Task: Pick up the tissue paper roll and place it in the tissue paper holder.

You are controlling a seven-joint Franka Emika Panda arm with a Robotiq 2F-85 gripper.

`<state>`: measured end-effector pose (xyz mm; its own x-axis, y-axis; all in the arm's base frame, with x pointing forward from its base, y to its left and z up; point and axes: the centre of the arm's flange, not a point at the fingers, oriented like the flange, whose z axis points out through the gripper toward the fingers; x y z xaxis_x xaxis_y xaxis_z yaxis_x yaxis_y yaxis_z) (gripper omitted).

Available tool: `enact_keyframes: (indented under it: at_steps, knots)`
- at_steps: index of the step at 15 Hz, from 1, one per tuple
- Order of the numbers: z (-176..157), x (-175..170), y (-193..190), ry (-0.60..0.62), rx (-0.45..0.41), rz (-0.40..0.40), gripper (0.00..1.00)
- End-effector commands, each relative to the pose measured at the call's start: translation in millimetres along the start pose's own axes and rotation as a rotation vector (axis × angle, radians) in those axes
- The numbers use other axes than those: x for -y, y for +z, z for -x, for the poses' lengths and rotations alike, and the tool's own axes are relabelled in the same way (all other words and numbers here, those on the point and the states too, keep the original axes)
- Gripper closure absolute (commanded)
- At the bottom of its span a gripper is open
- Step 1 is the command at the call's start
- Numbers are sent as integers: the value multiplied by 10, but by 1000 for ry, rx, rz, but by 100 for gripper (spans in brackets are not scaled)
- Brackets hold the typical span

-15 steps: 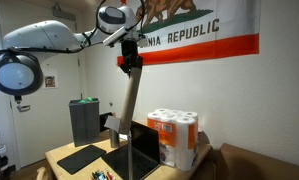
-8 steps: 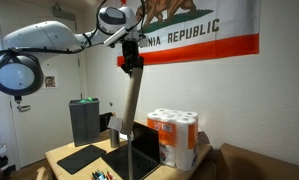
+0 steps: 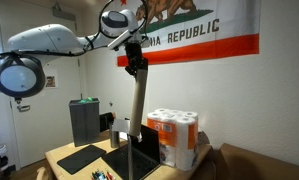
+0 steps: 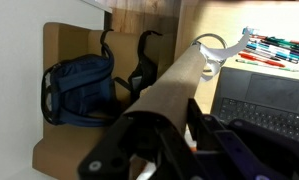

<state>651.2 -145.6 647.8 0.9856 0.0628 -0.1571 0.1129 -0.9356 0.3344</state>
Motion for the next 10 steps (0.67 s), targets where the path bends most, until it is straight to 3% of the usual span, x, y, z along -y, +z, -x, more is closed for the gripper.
enact_keyframes:
  at_steps: [1,10]
  knots:
    - [502,289,484,10,3,12,98]
    - [479,323,568,20,53,6,98]
